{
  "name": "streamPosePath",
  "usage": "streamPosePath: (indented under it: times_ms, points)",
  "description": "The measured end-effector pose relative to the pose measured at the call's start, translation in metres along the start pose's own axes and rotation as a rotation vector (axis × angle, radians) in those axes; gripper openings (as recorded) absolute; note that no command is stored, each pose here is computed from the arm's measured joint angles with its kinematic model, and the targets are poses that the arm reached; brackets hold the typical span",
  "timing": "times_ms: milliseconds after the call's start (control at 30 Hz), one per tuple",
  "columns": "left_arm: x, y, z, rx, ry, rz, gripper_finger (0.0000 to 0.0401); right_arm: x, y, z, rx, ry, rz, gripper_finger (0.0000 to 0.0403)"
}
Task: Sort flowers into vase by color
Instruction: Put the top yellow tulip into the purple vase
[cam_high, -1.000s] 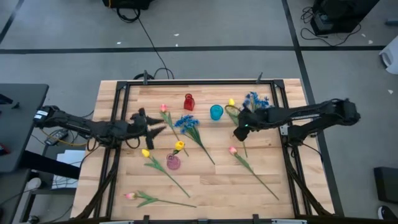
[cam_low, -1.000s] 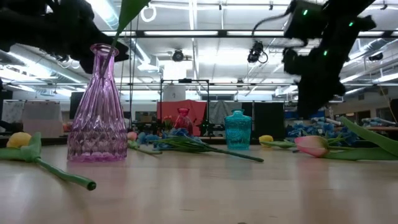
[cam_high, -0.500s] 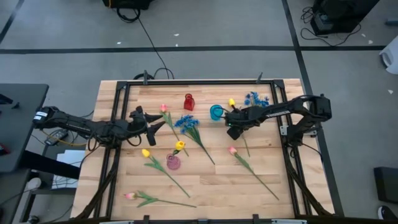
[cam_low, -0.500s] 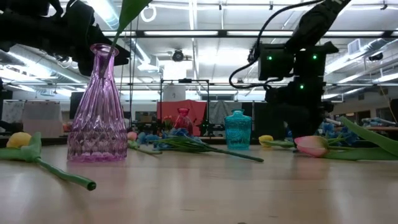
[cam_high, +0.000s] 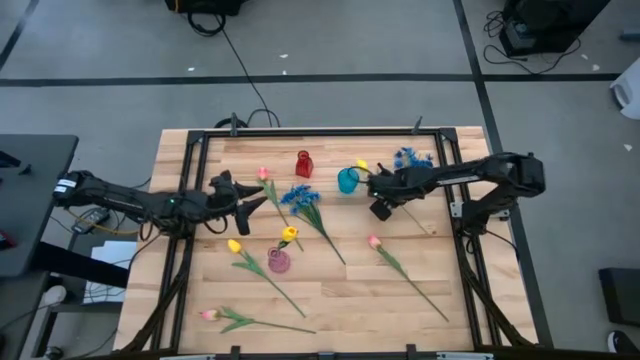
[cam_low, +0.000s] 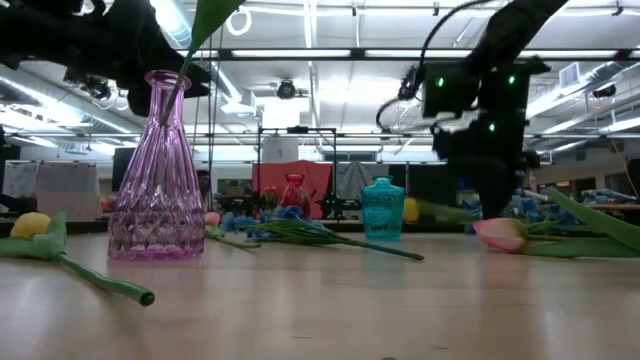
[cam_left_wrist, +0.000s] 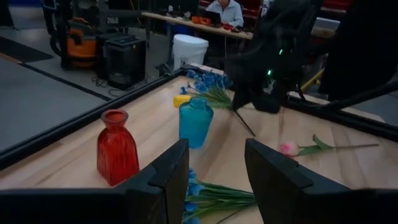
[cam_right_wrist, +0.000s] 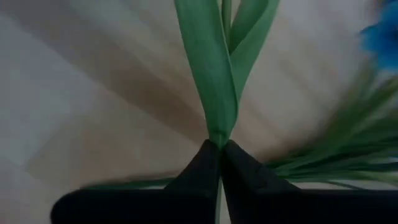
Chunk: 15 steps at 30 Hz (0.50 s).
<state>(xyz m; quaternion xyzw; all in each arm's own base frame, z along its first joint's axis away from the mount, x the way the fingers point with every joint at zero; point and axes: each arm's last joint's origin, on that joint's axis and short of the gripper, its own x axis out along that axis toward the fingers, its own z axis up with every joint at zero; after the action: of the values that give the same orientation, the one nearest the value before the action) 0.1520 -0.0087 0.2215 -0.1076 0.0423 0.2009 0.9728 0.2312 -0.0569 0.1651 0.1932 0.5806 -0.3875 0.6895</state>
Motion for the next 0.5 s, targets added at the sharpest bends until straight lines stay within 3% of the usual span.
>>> streamPosePath:
  times_ms: [100,267,367,500]
  points:
    - [0.0,-0.001,0.009,0.014,-0.018,0.009,0.0162,-0.019,-0.011,0.001,0.036,-0.098,0.003,0.0031]
    - [0.004,0.006,0.017,0.037,-0.042,0.07,0.0162,-0.055,-0.026,0.011,0.08,-0.41,0.009,0.0012]
    - [0.008,0.015,0.019,0.043,-0.042,0.095,0.016,-0.078,-0.028,0.028,0.038,-0.659,0.103,0.0013]
    - [0.018,0.021,0.021,0.013,-0.032,0.016,0.015,-0.109,-0.027,0.051,-0.029,-0.968,0.32,0.0022]
